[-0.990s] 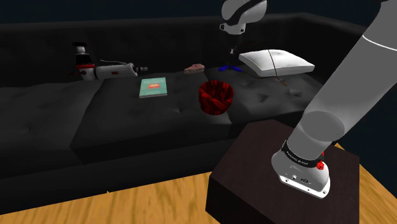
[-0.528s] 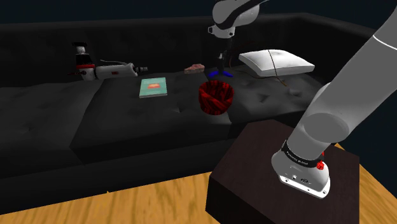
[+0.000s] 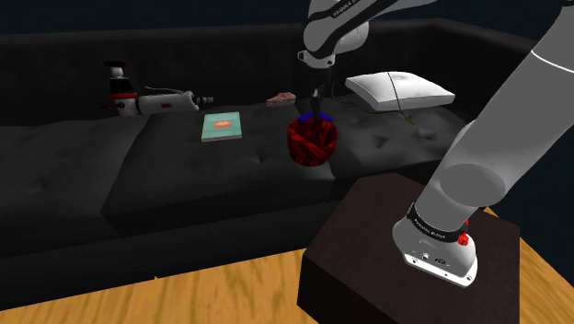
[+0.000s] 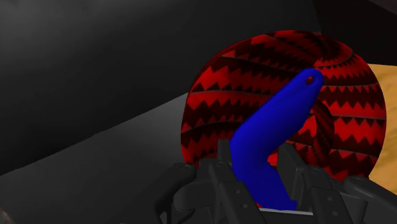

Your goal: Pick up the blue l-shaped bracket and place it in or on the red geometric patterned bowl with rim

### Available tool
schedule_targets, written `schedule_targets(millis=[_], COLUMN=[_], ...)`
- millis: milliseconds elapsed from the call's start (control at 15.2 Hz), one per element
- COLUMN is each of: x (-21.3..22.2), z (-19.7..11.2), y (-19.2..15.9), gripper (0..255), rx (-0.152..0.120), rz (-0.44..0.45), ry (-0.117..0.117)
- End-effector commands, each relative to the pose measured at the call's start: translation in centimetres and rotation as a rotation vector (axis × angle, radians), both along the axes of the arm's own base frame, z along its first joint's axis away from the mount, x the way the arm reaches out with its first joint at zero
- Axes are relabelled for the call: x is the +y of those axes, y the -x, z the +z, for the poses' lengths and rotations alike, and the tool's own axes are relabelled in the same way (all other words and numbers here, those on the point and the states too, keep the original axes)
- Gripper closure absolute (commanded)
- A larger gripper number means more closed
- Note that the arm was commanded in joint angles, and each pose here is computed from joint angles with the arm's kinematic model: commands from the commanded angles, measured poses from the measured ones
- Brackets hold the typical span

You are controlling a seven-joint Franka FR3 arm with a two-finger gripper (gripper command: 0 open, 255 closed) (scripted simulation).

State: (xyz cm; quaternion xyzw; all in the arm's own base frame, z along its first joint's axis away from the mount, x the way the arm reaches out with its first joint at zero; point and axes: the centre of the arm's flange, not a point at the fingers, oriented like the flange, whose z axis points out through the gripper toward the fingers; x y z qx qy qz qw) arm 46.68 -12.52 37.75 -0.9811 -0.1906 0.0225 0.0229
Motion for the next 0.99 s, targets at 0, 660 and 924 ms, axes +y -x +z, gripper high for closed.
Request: schedule_targets(millis=[0, 660, 924], x=[0.1, 0.1, 0.1], z=[-1.1, -4.1, -4.1], y=[0.0, 0.0, 0.0], gripper=[255, 255, 0], rx=[-0.001, -0.001, -0.001], rz=[0.000, 0.000, 0.000], ry=[0.000, 0.000, 0.000])
